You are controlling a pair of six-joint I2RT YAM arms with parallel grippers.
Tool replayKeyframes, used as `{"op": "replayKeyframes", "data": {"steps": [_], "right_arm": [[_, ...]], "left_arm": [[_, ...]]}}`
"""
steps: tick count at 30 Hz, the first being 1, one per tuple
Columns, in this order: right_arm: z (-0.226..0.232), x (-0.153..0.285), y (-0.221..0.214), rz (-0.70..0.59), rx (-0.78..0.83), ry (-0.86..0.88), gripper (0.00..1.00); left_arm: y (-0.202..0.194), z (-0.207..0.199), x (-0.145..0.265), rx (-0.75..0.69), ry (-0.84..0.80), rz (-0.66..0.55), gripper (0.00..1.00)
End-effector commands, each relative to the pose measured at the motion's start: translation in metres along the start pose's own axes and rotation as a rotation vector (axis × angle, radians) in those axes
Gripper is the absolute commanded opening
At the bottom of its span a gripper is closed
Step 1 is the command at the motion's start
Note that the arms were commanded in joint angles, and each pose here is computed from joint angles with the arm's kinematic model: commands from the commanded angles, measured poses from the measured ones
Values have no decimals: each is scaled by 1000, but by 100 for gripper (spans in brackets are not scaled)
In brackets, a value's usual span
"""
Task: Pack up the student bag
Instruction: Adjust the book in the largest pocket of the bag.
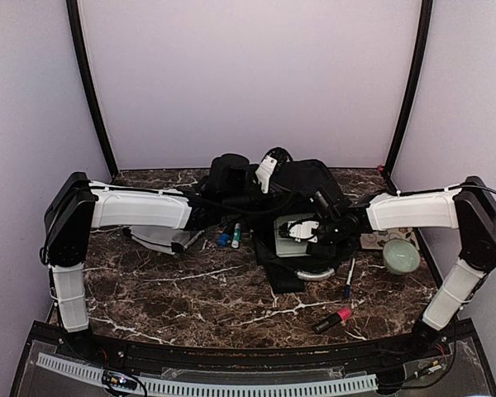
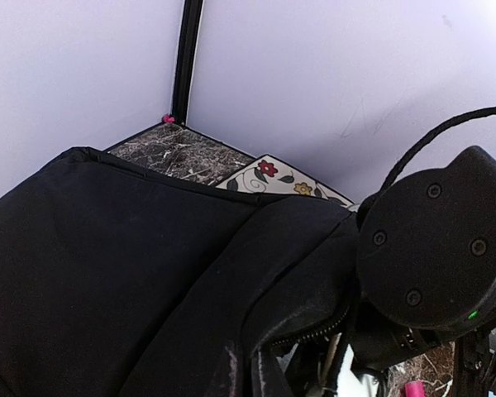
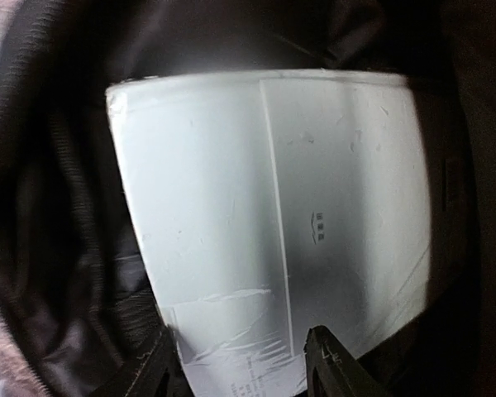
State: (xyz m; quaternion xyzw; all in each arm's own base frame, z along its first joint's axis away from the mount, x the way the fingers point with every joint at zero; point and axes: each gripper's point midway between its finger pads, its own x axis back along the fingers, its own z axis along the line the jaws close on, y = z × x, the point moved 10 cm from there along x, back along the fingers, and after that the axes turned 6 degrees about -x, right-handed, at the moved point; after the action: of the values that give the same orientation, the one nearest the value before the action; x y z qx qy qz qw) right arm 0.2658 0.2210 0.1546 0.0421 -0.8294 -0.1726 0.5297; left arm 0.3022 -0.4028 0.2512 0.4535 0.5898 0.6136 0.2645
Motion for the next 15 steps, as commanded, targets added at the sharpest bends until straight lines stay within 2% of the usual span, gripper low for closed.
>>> {"op": "replayKeyframes", "data": {"steps": [1, 9, 12, 15], "right_arm": [[-21, -15, 8, 14, -77, -255, 54], [-54, -21, 19, 10, -150, -549, 52], [-61, -25, 20, 4, -196, -568, 52], [-58, -24, 21, 11, -200, -517, 52]], "left_arm": [[63, -8, 28, -37, -26, -178, 0], [63, -9, 28, -30, -45, -175, 0], [62, -9, 27, -28, -48, -172, 0], [61, -8, 27, -34, -42, -167, 0]]}}
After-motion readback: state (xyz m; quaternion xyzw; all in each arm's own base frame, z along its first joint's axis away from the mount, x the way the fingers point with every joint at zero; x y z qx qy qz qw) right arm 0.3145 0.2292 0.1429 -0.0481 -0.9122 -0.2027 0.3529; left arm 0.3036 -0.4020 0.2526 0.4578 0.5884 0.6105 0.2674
